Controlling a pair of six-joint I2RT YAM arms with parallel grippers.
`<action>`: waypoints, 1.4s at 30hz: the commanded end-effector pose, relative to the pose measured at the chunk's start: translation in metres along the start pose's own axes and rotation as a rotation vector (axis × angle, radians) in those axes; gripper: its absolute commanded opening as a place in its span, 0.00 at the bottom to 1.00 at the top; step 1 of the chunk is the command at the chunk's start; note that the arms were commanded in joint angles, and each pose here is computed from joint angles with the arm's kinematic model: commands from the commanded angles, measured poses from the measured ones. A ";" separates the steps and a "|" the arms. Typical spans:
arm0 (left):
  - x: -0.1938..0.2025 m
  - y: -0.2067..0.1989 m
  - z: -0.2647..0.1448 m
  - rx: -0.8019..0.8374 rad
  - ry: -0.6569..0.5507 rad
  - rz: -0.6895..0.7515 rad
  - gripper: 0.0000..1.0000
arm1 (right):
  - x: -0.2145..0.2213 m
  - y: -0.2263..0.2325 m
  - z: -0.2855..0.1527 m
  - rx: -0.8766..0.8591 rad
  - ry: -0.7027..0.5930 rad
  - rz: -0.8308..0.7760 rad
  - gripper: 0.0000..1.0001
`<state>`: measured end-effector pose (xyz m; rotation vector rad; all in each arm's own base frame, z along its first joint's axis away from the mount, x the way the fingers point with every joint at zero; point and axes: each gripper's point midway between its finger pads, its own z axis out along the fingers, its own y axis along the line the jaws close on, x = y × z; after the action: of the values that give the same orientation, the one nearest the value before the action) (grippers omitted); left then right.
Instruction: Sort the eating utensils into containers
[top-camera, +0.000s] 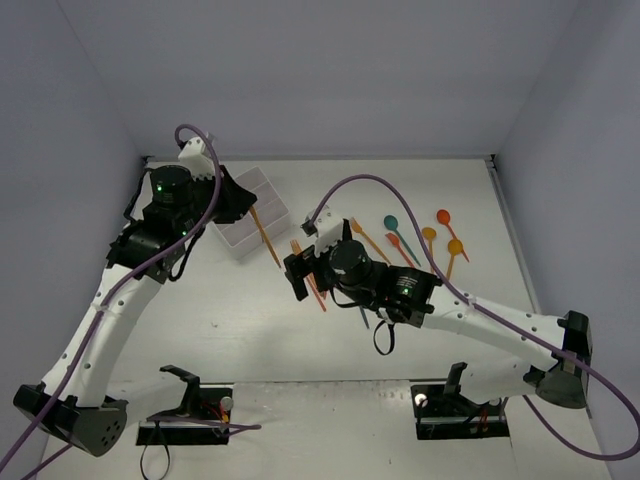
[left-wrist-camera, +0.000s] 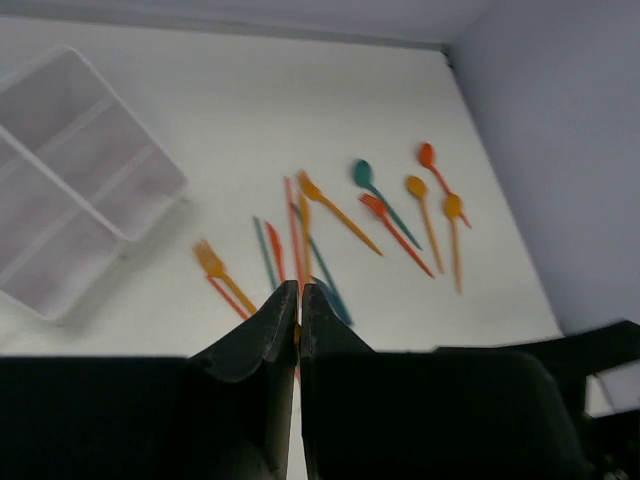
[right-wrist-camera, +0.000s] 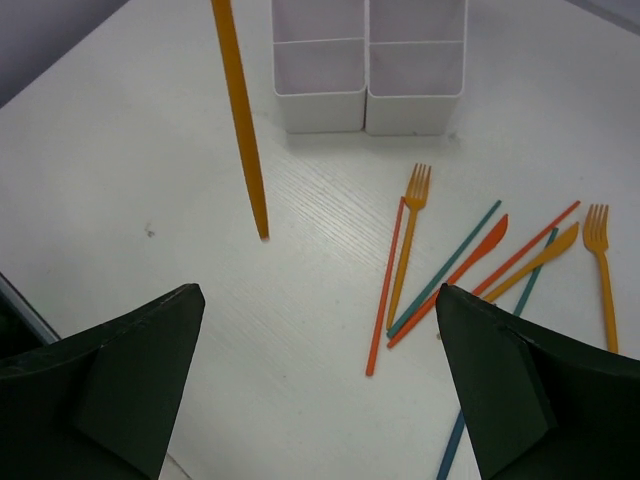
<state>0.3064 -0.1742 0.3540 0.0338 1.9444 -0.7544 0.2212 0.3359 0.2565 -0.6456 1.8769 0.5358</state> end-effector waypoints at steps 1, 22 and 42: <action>-0.070 0.044 -0.004 -0.283 -0.232 0.158 0.00 | -0.023 -0.034 -0.017 0.112 -0.113 0.085 1.00; -0.170 0.192 0.052 -0.663 -0.636 0.064 0.00 | 0.024 -0.112 -0.057 0.269 -0.044 0.143 1.00; -0.080 0.247 0.080 -0.742 -0.478 0.039 0.09 | 0.117 -0.112 -0.025 0.309 0.213 0.178 0.98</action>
<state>0.4924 0.0012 0.2293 -0.4771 1.7888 0.0688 0.2360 0.2088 0.1636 -0.4023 2.1333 0.2772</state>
